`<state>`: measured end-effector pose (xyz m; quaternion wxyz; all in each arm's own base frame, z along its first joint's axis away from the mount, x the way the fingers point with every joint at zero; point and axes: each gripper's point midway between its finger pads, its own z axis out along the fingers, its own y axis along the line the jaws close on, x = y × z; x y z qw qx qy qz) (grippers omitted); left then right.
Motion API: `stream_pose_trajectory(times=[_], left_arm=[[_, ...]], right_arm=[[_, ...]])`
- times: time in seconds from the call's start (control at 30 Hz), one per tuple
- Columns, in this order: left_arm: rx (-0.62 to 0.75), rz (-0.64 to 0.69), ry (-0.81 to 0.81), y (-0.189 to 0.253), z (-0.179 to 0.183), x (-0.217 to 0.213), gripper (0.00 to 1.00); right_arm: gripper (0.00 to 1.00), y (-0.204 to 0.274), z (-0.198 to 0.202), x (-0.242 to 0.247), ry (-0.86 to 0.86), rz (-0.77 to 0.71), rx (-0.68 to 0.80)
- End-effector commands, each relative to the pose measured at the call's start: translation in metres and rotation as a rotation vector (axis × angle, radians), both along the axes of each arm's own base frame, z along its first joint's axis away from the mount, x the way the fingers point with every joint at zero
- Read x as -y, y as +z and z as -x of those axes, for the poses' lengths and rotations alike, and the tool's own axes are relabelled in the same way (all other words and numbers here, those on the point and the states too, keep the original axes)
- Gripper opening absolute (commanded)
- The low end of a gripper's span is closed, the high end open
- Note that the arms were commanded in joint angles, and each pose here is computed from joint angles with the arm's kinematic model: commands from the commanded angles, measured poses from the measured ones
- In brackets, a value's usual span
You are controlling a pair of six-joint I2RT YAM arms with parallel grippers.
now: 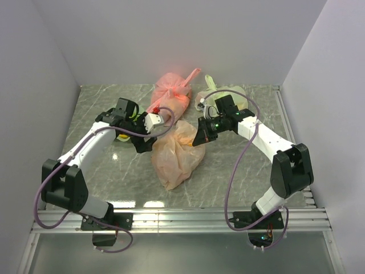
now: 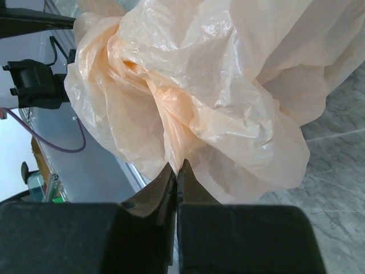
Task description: Place the fake fruits into the plastic bag and tie a complex knot
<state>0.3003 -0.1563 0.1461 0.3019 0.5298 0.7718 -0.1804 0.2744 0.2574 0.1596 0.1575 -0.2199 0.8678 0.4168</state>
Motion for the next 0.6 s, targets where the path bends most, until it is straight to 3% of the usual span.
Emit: stream_pose_trajectory(times=[0.0,0.1,0.2,0.23,0.3,0.33,0.37,0.4,0.57], left_arm=[[0.078,-0.031,-0.04,-0.004,-0.017,0.009,0.91],[0.081,-0.038,-0.018,-0.013,-0.028,0.015,0.82],[0.055,-0.039,0.004,-0.019,-0.033,0.017,0.62],[0.041,-0.038,0.01,-0.02,-0.031,0.017,0.49],[0.022,-0.041,0.035,-0.021,-0.027,0.014,0.34],[0.02,-0.042,0.045,-0.021,-0.025,0.012,0.15],[0.008,-0.046,0.062,-0.021,-0.018,0.008,0.04],[0.003,-0.054,0.086,-0.022,-0.015,0.004,0.0],[-0.067,-0.076,0.153,-0.008,0.014,-0.028,0.0]], right_arm=[[0.0,0.023,-0.005,-0.005,0.024,-0.04,0.087],[0.0,0.026,-0.006,-0.003,0.02,-0.03,0.115],[0.0,0.031,-0.008,0.001,0.003,-0.013,0.152],[0.0,0.03,-0.01,0.005,-0.009,-0.003,0.158],[0.0,0.034,-0.016,0.018,-0.064,0.021,0.197],[0.0,0.032,-0.017,0.024,-0.083,0.031,0.204],[0.0,0.038,-0.017,0.03,-0.104,0.032,0.229],[0.0,0.039,-0.021,0.039,-0.138,0.049,0.245],[0.0,0.037,-0.031,0.106,-0.317,0.129,0.265]])
